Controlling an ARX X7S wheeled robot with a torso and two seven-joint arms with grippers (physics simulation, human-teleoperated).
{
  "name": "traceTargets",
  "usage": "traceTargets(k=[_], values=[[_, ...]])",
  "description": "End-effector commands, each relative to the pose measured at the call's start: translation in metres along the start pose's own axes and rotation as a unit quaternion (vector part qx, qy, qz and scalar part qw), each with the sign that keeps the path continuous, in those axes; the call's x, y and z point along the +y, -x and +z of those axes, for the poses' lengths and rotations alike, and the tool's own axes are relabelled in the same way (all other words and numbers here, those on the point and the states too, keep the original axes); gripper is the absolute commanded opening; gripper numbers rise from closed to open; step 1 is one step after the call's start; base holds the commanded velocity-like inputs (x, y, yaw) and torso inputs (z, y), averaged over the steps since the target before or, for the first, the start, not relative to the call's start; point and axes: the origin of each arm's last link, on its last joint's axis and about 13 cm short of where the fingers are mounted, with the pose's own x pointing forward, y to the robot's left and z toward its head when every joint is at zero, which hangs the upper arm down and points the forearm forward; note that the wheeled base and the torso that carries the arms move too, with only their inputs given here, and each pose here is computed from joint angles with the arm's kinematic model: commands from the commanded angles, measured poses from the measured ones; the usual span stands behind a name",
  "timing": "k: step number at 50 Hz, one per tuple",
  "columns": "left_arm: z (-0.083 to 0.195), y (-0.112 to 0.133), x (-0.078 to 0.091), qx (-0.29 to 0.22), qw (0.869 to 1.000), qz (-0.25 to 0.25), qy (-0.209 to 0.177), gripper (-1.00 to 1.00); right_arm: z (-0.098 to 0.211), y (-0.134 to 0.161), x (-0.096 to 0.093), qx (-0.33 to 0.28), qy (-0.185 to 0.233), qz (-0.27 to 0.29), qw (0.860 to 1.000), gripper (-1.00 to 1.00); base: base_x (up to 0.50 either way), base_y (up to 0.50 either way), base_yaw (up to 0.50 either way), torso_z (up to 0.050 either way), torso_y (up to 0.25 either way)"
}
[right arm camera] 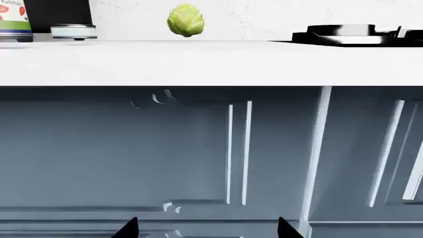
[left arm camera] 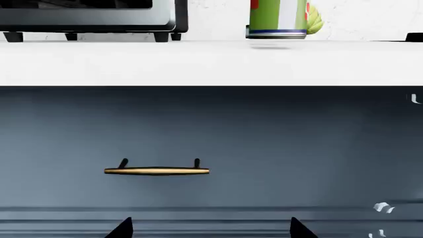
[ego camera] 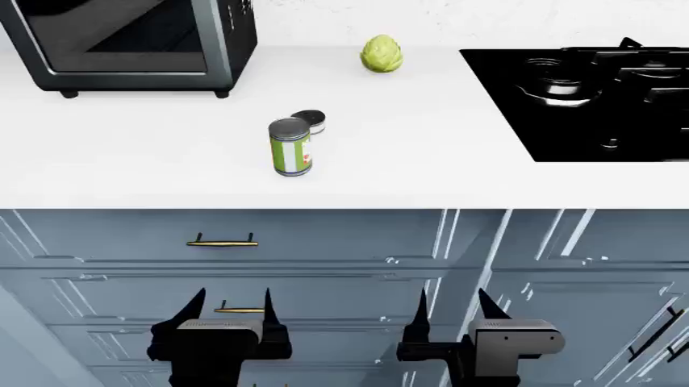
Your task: Pick the cans from the counter and place them in their designated side in the cabinet.
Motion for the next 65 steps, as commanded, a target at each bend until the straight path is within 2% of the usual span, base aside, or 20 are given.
traceTargets(k=[1,54,60,65], values=[[0.0,0.0,0.0,0.002,1.0,-0.002,0.0,1.0,0.0,0.0,0.001,0.002,0.001,0.002,1.0,1.0,0.0,0.0,0.0,0.0,0.0],[0.0,-0.003,0.0,0.015,1.0,-0.017,0.014,1.0,0.003,-0.001,0.0,0.0,0.015,0.005,1.0,1.0,0.0,0.22,0.0,0.0,0.0],[0.009,-0.003,-0.001,0.027,0.999,-0.034,0.014,1.0,0.012,-0.001,0.0,0.011,0.015,0.012,1.0,1.0,0.0,0.0,0.0,0.0,0.0],[0.038,-0.003,-0.004,0.016,0.997,-0.069,0.031,1.0,0.032,0.003,0.003,0.02,-0.001,0.033,0.999,1.0,0.0,0.0,0.0,0.0,0.0]])
